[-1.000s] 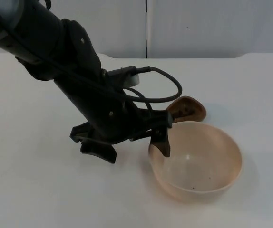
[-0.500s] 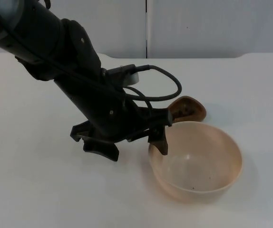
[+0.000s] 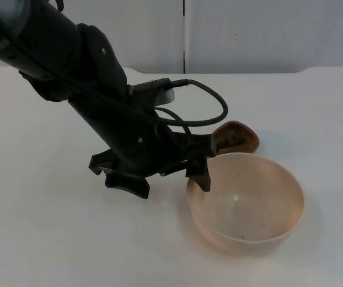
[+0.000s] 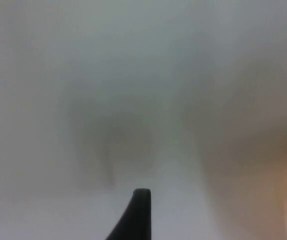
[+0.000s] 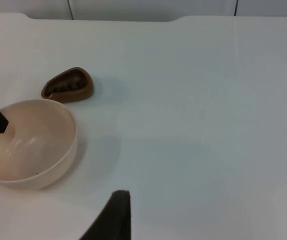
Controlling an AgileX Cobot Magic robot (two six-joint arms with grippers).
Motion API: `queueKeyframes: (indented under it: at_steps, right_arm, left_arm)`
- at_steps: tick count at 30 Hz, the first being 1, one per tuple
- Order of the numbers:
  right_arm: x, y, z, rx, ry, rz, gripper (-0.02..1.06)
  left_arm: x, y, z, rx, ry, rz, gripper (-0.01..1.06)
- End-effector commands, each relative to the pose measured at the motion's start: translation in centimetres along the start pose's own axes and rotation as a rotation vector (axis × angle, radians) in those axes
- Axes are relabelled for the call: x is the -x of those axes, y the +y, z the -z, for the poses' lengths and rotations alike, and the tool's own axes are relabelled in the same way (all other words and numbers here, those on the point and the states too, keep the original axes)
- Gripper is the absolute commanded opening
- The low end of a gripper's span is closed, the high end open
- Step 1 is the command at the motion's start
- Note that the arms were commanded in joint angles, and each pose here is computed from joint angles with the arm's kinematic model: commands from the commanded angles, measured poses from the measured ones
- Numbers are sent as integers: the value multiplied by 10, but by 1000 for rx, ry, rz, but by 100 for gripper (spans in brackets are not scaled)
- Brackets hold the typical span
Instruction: Pick up the bowl with the left hand and pour the coffee beans from the cup into the bowl with the right hand.
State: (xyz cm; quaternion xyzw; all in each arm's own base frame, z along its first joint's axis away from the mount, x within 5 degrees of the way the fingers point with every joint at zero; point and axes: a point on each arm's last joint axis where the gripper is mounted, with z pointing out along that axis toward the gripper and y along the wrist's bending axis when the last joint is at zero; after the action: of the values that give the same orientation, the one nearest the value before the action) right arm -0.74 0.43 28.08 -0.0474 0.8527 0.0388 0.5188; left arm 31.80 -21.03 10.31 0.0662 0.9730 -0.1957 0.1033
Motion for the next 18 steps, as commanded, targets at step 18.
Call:
queueKeyframes:
  at_steps: [18]
  right_arm:
    - [-1,0,0,-9,-1,1,105]
  left_arm:
    - [0,-4,1,-10,-1,-8,81]
